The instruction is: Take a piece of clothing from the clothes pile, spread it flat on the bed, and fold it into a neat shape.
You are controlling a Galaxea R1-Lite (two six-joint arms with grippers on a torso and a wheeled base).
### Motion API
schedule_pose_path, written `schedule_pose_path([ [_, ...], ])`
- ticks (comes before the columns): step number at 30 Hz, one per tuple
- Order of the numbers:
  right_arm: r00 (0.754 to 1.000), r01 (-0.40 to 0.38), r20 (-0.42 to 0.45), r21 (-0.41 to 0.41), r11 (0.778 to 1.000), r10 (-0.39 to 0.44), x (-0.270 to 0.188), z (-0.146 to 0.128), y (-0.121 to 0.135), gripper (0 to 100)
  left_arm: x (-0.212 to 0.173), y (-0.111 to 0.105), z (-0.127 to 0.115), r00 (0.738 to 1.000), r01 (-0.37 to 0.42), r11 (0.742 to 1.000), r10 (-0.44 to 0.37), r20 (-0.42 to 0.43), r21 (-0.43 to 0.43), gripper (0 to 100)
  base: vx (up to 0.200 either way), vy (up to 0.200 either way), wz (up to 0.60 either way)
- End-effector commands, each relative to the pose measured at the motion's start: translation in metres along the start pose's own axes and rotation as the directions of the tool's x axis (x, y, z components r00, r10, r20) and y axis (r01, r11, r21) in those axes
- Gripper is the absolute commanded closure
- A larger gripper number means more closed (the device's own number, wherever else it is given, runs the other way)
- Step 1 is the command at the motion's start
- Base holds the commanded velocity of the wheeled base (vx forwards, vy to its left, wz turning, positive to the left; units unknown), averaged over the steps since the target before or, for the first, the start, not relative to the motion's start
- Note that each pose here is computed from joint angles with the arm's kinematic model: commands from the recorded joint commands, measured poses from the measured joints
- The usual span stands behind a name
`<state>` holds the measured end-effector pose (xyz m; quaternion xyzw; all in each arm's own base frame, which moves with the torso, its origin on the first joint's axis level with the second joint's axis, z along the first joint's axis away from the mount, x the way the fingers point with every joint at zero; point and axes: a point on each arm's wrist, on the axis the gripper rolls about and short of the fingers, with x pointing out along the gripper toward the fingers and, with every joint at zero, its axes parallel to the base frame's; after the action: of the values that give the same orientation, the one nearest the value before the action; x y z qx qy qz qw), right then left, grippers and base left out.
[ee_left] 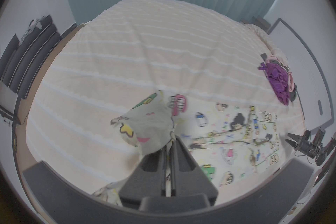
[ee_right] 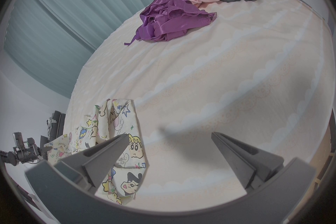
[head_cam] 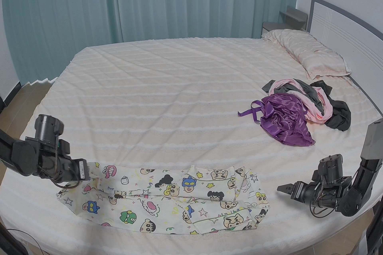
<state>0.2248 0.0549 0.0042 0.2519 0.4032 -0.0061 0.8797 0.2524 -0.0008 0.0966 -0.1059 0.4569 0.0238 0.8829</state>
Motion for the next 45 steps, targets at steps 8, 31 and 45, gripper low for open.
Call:
schedule_pose_path([
  [8, 1.000, -0.008, 0.009, -0.001, 1.000, 0.008, -0.003, 0.001, 0.001, 0, -0.040, -0.181, -0.028, 0.979, 0.194, 0.979, -0.198, 0.051, 0.070, 100, 0.000, 0.000, 0.00],
  [31, 0.999, -0.032, 0.026, -0.009, 0.999, 0.032, -0.009, 0.002, 0.006, 0, -0.071, -0.289, -0.038, 0.894, 0.440, 0.884, -0.448, 0.020, 0.155, 100, 0.000, 0.000, 0.00],
  [45, 0.999, -0.034, 0.028, -0.010, 0.999, 0.034, -0.010, 0.003, 0.006, 0, -0.073, -0.311, -0.039, 0.875, 0.468, 0.867, -0.482, 0.044, 0.171, 0, 0.000, 0.000, 0.00],
])
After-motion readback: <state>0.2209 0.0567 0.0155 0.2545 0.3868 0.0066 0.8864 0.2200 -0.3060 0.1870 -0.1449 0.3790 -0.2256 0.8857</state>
